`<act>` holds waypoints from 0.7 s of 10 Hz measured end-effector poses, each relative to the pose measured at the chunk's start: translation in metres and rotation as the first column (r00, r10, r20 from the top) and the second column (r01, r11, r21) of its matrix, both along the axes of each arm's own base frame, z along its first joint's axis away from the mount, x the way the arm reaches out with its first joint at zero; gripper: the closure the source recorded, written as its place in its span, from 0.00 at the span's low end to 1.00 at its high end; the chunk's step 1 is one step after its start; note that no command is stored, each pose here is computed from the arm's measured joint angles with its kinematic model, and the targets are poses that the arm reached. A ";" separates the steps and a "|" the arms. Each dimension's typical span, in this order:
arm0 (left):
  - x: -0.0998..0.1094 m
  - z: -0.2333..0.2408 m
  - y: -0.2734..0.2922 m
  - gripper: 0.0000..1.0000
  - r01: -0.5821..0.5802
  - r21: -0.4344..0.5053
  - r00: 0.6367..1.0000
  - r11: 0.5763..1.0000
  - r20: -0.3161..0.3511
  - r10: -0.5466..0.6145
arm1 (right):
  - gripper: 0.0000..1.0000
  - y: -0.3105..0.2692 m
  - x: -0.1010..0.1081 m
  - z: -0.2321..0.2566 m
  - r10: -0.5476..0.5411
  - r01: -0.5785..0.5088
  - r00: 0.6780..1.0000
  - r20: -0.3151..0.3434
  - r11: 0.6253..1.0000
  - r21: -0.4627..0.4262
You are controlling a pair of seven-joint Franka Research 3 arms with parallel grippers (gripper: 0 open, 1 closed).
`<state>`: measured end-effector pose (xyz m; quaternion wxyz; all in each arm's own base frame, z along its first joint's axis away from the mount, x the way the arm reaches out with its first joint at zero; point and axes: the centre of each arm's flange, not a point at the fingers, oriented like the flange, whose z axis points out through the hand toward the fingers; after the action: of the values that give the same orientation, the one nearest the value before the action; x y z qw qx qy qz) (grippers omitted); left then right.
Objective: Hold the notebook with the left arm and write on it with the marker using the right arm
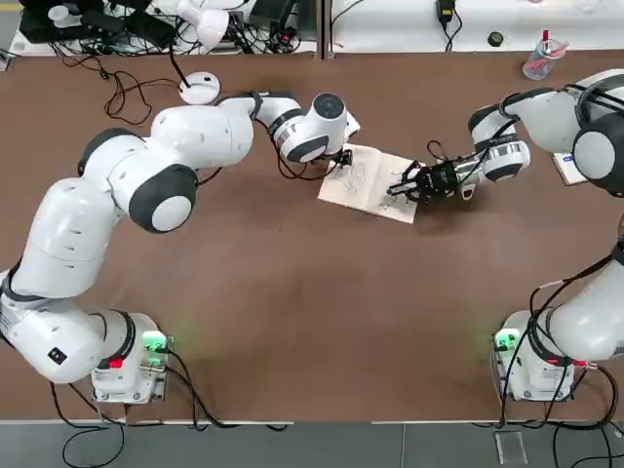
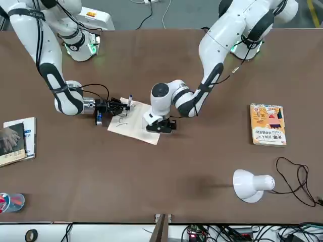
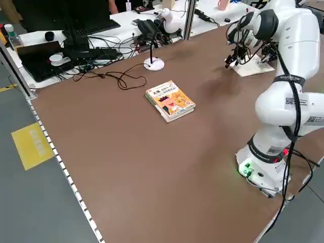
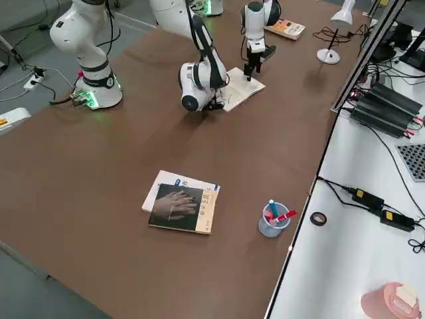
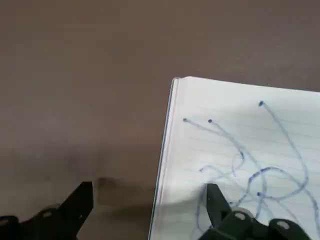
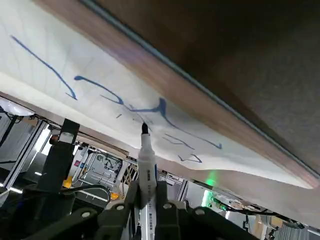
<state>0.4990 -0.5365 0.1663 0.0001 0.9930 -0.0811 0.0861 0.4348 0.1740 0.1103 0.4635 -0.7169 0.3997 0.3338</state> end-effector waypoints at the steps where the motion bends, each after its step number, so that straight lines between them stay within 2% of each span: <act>1: 0.000 0.000 0.000 0.00 0.000 0.000 1.000 1.000 0.000 0.000 | 0.83 0.000 -0.002 -0.001 0.004 -0.004 1.000 0.002 1.000 0.003; 7: 0.000 0.000 0.000 0.00 0.001 0.000 1.000 1.000 0.001 -0.001 | 0.83 0.006 -0.011 -0.003 0.026 -0.026 1.000 0.000 1.000 0.017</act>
<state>0.4990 -0.5365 0.1664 0.0000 0.9929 -0.0815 0.0864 0.4239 0.1801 0.1077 0.4652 -0.7179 0.3877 0.3434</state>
